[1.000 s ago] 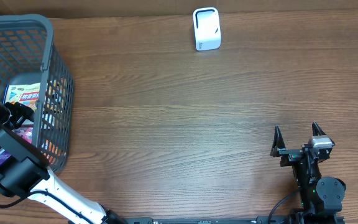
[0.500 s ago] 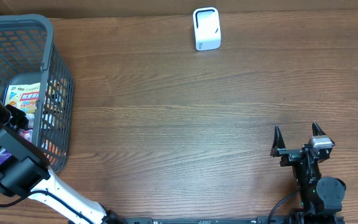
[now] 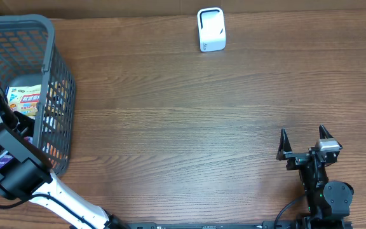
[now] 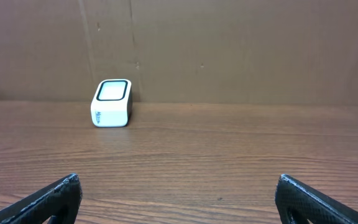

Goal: Scan the item barcode
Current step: 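Grasp the red-purple Carefree pack in the basket with the left gripper, then carry the Carefree pack out and drop it on the table centre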

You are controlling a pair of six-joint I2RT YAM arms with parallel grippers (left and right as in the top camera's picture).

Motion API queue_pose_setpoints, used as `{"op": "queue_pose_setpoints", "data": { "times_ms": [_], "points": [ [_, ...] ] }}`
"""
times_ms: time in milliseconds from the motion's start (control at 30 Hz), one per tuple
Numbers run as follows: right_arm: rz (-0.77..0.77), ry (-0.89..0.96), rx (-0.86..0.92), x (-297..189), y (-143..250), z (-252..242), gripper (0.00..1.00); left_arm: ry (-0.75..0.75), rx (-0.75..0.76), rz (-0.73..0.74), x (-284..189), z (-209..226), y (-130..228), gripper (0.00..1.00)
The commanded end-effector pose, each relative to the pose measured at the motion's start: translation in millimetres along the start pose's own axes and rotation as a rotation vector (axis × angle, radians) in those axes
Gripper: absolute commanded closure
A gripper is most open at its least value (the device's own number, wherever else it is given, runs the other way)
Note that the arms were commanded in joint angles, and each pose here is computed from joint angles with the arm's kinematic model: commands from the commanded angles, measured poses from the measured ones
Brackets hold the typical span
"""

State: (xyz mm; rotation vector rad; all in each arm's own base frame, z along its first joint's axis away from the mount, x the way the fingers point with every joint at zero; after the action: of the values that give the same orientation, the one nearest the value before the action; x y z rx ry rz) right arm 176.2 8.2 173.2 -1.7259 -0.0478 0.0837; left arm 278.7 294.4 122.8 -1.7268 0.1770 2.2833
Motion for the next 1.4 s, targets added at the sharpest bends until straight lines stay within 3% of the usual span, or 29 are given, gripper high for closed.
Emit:
{"op": "queue_pose_setpoints", "data": {
  "times_ms": [0,133,167,333,533,667,833,900,1100,1233,1367],
  "points": [
    [-0.004,0.016,-0.004,0.1,1.7,-1.6,0.00,-0.039,0.023,0.027,15.2,6.8,2.5,0.55],
    [-0.004,0.016,-0.004,0.1,1.8,-1.5,0.00,-0.034,0.050,0.020,12.3,6.5,0.6,0.92],
    [-0.004,0.016,-0.004,0.1,1.7,-1.6,0.00,-0.033,0.047,0.019,10.5,6.8,-0.1,0.96],
    [-0.004,0.016,-0.004,0.1,1.7,-1.6,0.00,-0.021,0.036,0.004,-8.4,8.9,-6.3,0.96],
    [-0.004,0.016,-0.004,0.1,1.7,-1.6,0.00,0.063,-0.076,-0.018,-64.8,14.8,-15.6,0.96],
    [-0.004,0.016,-0.004,0.1,1.7,-1.6,0.00,0.194,-0.114,-0.065,-117.9,19.9,-19.4,0.96],
    [-0.004,0.016,-0.004,0.1,1.8,-1.5,0.00,0.460,-0.122,-0.145,-190.4,26.9,-10.5,0.96],
    [-0.004,0.016,-0.004,0.1,1.7,-1.6,0.00,0.646,-0.104,-0.202,-234.6,32.6,1.2,0.96],
    [-0.004,0.016,-0.004,0.1,1.7,-1.6,0.00,0.992,0.013,-0.429,-339.2,55.1,55.5,0.96],
    [-0.004,0.016,-0.004,0.1,1.8,-1.5,0.00,1.111,0.124,-0.560,-387.4,60.5,105.4,0.96],
    [-0.004,0.016,-0.004,0.1,1.7,-1.6,0.00,1.232,0.293,-0.599,-420.9,51.1,162.8,0.96]
  ]
}}
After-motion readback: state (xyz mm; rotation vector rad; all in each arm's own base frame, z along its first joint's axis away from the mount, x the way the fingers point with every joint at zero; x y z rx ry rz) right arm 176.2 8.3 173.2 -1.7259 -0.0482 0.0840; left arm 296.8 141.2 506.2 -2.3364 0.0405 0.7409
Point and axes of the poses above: each gripper's point midway between its finger pads, its own x axis out along the fingers, its own z axis along the line the jaws close on, y = z × x, the point moved 7 cm from there along -x, back along the fingers, and after that the axes turned 10 degrees about -x, right-handed, at the moved point
